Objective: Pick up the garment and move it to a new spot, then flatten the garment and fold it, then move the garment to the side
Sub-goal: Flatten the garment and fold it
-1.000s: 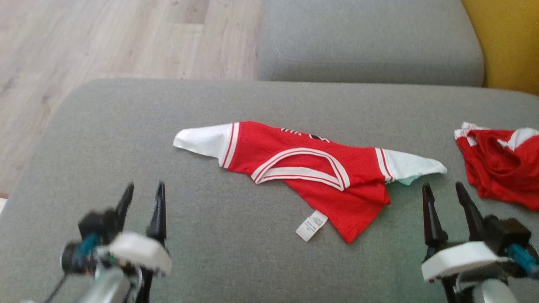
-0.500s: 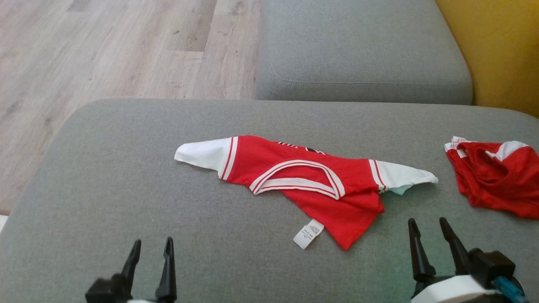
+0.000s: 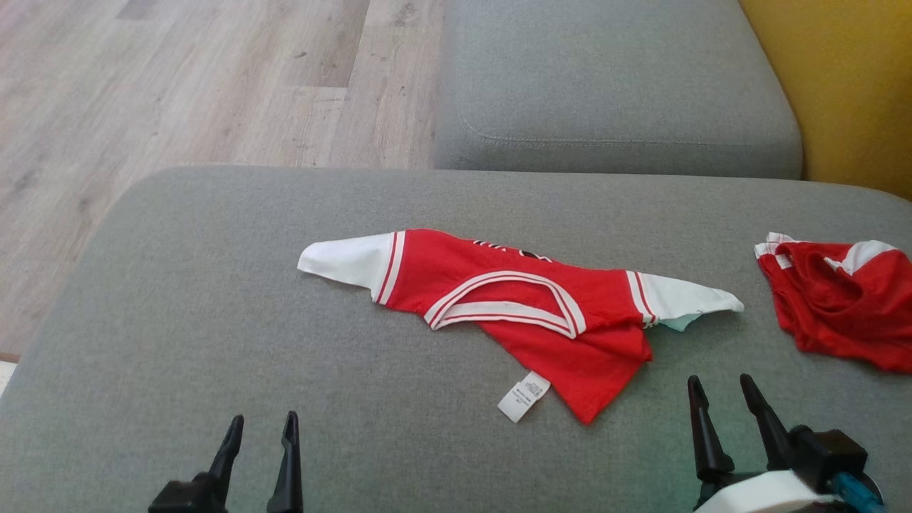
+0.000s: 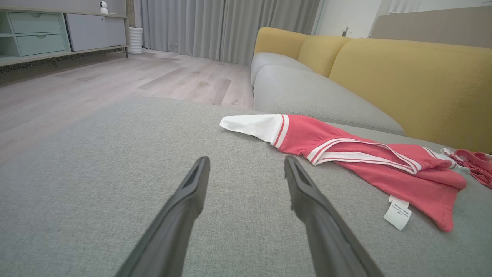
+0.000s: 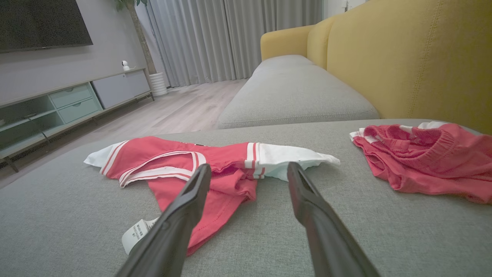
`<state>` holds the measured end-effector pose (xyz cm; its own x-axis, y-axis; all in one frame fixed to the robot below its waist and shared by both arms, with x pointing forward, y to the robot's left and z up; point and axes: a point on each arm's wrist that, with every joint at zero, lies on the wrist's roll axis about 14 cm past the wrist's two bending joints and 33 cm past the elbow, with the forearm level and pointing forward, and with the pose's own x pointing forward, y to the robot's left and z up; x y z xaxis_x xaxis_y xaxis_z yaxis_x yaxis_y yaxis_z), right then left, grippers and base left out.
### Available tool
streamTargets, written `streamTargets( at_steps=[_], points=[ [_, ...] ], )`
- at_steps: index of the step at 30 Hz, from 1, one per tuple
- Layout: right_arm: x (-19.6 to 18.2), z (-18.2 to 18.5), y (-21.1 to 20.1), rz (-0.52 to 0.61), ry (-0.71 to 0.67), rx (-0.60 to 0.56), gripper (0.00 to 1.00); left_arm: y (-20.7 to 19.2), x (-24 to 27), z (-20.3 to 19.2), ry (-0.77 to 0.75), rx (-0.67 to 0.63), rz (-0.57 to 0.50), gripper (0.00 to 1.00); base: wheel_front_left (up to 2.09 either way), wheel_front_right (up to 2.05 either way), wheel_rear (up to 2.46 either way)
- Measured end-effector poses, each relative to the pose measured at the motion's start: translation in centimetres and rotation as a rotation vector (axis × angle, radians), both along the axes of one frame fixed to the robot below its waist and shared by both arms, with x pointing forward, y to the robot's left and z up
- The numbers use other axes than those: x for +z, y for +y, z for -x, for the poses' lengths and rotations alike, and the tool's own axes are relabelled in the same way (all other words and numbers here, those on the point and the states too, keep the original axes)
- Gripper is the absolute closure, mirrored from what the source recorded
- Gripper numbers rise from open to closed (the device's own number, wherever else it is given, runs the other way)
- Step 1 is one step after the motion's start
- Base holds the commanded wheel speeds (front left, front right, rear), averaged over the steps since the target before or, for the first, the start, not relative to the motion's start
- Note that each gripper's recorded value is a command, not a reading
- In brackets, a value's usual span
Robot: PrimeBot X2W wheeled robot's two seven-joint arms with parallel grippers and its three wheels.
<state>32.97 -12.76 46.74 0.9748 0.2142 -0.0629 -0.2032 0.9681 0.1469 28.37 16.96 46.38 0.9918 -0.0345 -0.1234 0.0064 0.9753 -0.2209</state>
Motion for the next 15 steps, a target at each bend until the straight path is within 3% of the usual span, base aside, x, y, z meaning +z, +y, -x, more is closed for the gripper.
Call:
streamTargets(
  at_steps=[15],
  points=[
    [-0.10,-0.23,0.58,0.008,-0.001,0.020,0.00,0.35,-0.35,0.46,0.014,0.002,-0.019,0.00,0.00,0.00,0.00]
  ],
)
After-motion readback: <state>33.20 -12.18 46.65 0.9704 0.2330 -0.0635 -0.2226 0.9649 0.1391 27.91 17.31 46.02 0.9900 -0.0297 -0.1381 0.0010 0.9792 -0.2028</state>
